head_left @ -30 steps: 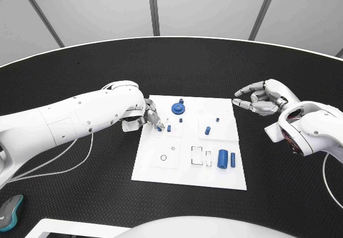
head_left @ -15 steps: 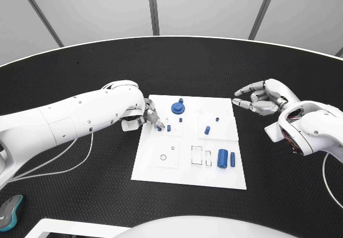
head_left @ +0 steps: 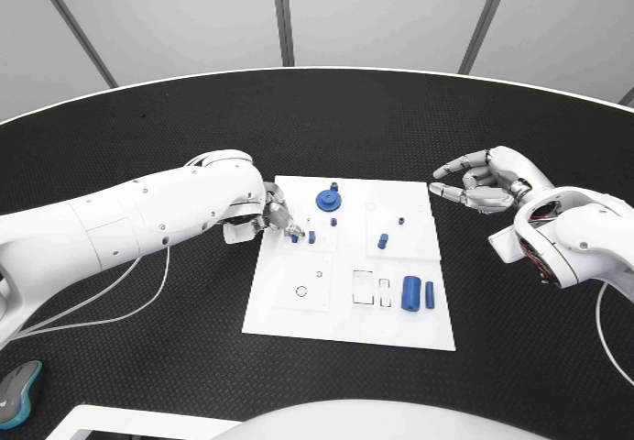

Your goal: Assemble the parts on the task board

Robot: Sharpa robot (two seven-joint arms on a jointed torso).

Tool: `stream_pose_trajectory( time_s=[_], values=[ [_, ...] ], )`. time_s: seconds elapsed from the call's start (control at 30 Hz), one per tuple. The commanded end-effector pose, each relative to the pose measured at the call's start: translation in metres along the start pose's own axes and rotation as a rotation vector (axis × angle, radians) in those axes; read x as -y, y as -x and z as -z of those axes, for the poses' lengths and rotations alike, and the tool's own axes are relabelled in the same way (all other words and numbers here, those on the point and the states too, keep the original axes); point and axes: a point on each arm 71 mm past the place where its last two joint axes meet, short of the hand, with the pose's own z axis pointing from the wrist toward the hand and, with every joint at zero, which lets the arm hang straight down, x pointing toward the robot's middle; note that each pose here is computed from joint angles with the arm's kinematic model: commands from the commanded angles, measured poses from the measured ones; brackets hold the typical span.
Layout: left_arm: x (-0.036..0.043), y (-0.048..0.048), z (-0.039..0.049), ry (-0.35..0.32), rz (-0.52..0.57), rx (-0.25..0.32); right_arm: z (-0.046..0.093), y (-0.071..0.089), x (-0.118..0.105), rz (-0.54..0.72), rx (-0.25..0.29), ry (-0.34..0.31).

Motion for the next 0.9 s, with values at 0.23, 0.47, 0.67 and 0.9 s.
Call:
stream_pose_trajectory(
  time_s=[0.23,0.47,0.67,0.9],
  values=[
    [-0.0037,0.0011,0.0006,0.021,0.024,0.012,0.000,0.000,0.000,0.000,0.001,0.000],
    [-0.0054,0.0010,0.0013,0.016,0.045,0.011,-0.001,0.000,0.000,0.001,0.001,0.000],
    [-0.0081,0.0009,0.0033,0.003,0.067,0.014,-0.002,0.000,0.001,0.002,0.001,0.001],
    [-0.0072,0.0088,0.0110,-0.156,0.192,0.106,-0.003,0.001,0.002,0.004,0.005,0.000]
  ],
)
